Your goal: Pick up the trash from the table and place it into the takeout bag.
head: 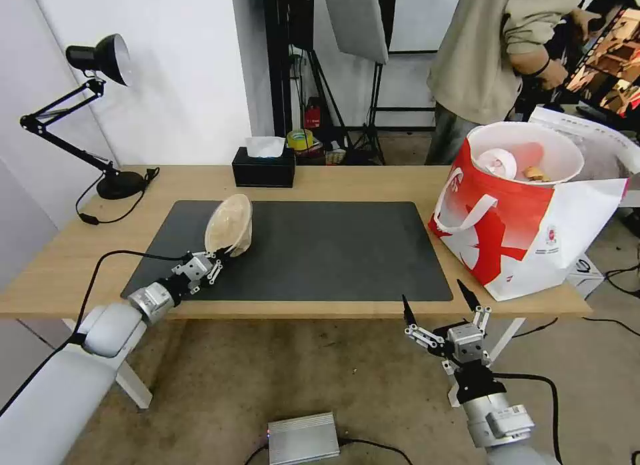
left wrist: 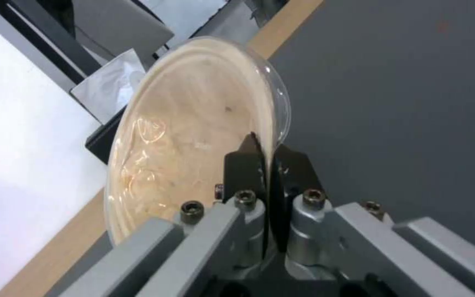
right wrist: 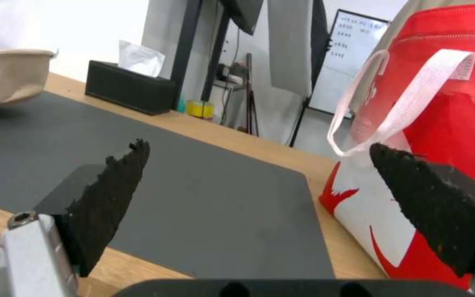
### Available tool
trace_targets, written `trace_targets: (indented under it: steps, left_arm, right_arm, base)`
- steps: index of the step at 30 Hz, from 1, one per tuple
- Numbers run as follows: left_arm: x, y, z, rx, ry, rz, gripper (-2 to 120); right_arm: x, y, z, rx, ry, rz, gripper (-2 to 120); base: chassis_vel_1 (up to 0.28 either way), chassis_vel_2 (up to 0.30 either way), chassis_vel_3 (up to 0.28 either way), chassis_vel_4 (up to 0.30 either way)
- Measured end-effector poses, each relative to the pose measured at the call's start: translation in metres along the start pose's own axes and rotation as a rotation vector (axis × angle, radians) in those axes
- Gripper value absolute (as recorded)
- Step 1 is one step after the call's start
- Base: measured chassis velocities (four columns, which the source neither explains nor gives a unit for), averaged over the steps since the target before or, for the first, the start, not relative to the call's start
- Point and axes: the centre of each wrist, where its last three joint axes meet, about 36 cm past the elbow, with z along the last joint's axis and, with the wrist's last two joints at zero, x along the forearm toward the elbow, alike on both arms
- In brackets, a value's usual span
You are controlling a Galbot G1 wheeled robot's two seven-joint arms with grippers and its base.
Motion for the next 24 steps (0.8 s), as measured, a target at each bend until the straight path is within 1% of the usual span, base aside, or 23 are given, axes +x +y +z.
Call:
trace_targets:
  steps: [13, 17, 24]
  left_arm:
    - [-0.007, -0.003, 0.005, 0.003, -0.011, -0.003, 0]
    - [-0.014, -0.004, 0.002, -0.003, -0.025, 0.002, 0]
    - [-0.010, 0.000, -0.006, -0.020, -0.062, -0.005, 0]
  right_arm:
    - [0.000, 0.000, 0.000, 0.000, 0.000, 0.000, 100]
    - [0.000, 0.000, 0.000, 0.000, 0.000, 0.000, 100]
    - [0.000, 0.000, 0.000, 0.000, 0.000, 0.000, 100]
  base:
    - [0.000, 0.000, 0.000, 0.000]
    - [0.000, 0.000, 0.000, 0.000]
    - [0.000, 0.000, 0.000, 0.000]
